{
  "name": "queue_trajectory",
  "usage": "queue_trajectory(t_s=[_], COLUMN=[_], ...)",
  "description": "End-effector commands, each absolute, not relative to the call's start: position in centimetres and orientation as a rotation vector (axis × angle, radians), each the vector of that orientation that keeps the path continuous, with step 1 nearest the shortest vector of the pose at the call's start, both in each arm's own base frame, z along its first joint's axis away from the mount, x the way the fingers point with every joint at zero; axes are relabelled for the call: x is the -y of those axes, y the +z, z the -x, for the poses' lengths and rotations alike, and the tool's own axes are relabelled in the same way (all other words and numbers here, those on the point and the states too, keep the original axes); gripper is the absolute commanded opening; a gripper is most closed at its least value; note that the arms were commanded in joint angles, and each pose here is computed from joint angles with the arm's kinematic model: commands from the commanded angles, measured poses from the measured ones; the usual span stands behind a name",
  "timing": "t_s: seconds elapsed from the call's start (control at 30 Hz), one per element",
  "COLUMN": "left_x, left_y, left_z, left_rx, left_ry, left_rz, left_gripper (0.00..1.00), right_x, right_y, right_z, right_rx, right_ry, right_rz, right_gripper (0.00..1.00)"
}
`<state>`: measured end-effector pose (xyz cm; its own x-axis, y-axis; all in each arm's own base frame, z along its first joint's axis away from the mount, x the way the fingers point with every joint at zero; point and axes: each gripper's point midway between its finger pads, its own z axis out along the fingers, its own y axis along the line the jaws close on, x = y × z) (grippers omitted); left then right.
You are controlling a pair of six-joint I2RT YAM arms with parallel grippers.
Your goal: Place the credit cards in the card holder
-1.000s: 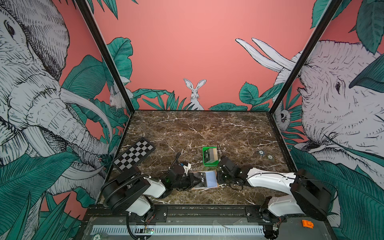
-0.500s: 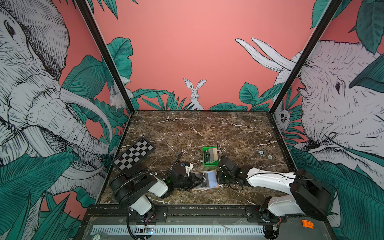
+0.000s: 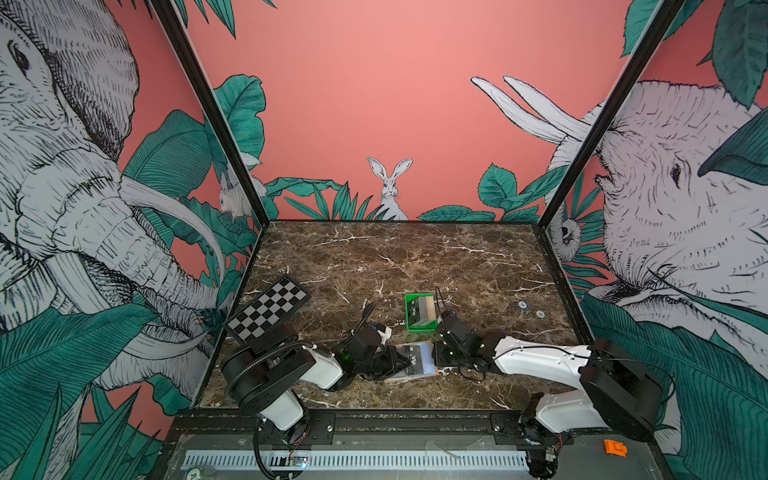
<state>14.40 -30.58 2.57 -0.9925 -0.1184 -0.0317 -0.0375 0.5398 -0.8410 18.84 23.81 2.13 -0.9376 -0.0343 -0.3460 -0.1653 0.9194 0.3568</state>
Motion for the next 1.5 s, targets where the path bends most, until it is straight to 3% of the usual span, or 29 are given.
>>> queue_trajectory(t_s=[0.0,0.23,0.43,1.47], left_x=[29.1,27.9,29.6,32.1], left_y=[1.4,1.9,2.8,3.7], left_z=[-13.7,-13.7,-14.1,-15.2], left_rx=[-2.769,-2.788,-2.762,-2.692], left_ry=[-1.318,-1.209,-1.289,-1.410], left_rz=[0.139,0.103,0.052,0.021], left_gripper=[0.15,0.23,0.25,0.15], right_x=[-22.5,-21.9,-22.2,-22.4], right_y=[0.6,0.3,0.6,0.3], right_z=[-17.9,-17.7,-17.9,-17.8], right_rx=[-2.791,-2.803,-2.794,-2.801], right_ry=[0.480,0.439,0.456,0.473], right_rz=[0.137,0.130,0.129,0.132], right_gripper=[0.19,0.17,0.14,0.11])
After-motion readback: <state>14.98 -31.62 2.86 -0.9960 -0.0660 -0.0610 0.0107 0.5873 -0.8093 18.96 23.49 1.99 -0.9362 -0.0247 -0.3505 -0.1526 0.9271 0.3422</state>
